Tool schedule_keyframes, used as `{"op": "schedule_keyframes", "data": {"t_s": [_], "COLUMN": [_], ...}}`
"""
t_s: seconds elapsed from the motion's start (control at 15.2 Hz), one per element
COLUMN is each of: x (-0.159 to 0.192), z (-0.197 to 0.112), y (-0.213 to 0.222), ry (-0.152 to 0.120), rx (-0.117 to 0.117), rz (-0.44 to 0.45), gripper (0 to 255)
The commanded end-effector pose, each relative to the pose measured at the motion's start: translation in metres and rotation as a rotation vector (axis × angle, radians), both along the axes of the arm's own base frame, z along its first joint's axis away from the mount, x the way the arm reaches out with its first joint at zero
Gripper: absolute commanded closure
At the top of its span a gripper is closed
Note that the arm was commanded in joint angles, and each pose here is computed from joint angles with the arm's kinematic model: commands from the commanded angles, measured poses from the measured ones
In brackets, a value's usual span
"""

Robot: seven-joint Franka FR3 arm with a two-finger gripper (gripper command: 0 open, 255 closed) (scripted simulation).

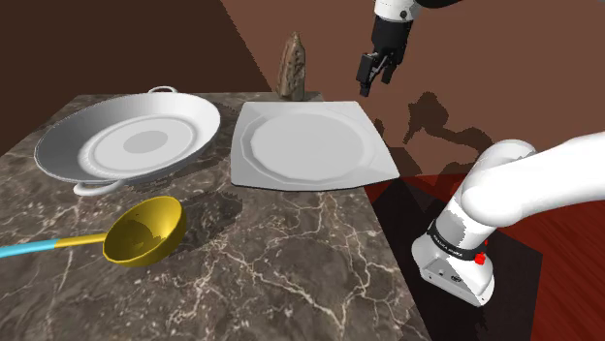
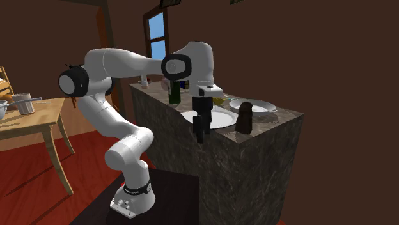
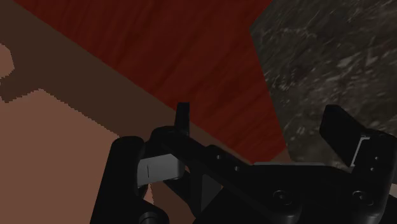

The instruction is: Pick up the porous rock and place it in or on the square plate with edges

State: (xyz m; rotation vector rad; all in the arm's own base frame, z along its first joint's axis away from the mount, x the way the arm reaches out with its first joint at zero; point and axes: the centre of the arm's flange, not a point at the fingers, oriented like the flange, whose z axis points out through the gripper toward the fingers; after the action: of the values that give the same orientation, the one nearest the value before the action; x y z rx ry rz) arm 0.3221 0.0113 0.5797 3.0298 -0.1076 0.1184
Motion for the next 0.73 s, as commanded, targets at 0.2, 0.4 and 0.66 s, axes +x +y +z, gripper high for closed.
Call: {"op": "schedule_keyframes", "data": {"t_s": [0.2,0.4,0.66], "x": [0.028,0.056,0.095], "z": [0.021,0.042,0.069], "y": [0.021,0.041,0.067], "ry": [0.035,0.07,0.117], "rx": [0.032,0.064,0.106], "rz": [0.002,0.005,0.008], "gripper": [0,0,0]}}
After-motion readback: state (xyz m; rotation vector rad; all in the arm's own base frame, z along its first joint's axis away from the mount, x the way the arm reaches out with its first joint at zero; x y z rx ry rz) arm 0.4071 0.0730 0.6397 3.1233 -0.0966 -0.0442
